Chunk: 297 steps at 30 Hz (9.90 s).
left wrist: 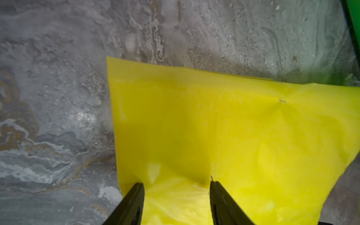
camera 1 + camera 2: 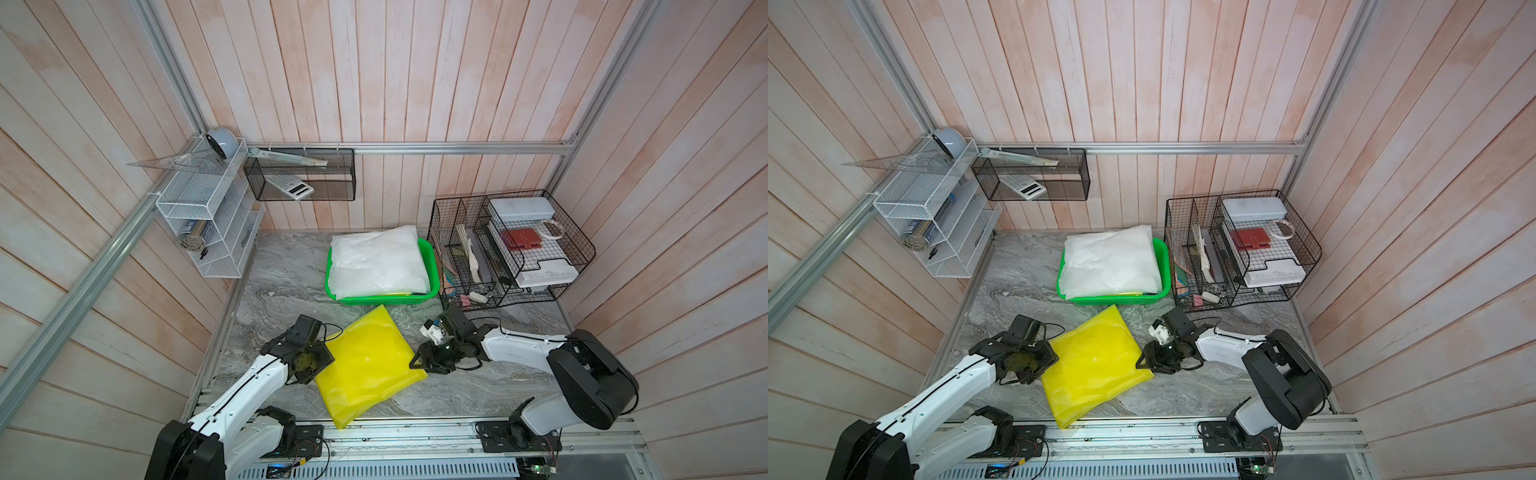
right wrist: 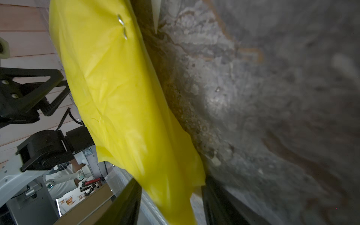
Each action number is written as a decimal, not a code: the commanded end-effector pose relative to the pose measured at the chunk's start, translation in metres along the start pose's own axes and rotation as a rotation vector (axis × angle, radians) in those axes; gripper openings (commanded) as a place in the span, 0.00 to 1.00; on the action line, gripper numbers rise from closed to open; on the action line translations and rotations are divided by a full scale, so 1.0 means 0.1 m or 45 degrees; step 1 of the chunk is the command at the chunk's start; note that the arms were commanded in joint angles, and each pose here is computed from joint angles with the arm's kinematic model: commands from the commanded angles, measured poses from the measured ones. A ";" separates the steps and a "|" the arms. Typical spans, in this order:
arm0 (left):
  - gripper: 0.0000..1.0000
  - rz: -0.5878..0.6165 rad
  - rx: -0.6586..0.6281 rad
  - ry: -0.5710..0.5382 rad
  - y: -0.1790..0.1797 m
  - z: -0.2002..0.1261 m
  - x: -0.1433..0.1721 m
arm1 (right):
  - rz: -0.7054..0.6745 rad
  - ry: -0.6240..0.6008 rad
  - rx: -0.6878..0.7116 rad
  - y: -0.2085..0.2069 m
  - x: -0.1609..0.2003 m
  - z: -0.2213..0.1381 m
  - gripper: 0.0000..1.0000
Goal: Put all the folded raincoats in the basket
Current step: Pick up the raincoat from the center of the board, then place the raincoat in the basket, then reset both arms
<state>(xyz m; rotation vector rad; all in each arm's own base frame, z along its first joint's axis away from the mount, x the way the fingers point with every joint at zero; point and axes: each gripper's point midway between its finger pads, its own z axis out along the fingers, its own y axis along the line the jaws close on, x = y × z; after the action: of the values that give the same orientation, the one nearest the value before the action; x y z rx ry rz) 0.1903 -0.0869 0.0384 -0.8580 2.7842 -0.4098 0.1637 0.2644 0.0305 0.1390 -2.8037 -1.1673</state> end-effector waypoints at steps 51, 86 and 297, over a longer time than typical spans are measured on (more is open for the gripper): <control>0.57 0.047 0.160 -0.169 -0.38 0.29 -0.64 | 0.266 -0.136 0.169 -0.65 0.15 -0.06 0.00; 0.00 0.256 0.292 -0.474 -0.89 -1.64 -0.92 | -0.193 -0.617 -0.245 0.96 -0.03 -1.25 0.00; 1.00 0.567 -0.055 -1.451 -0.25 -0.40 -2.50 | -0.275 -1.758 1.038 -1.74 -1.82 -2.84 0.98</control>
<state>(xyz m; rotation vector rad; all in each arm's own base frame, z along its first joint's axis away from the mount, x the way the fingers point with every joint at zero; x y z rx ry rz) 0.3974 0.0412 0.1107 -0.2554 1.8056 0.1824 0.3866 -0.0400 0.0957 -0.5789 -4.3499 0.2587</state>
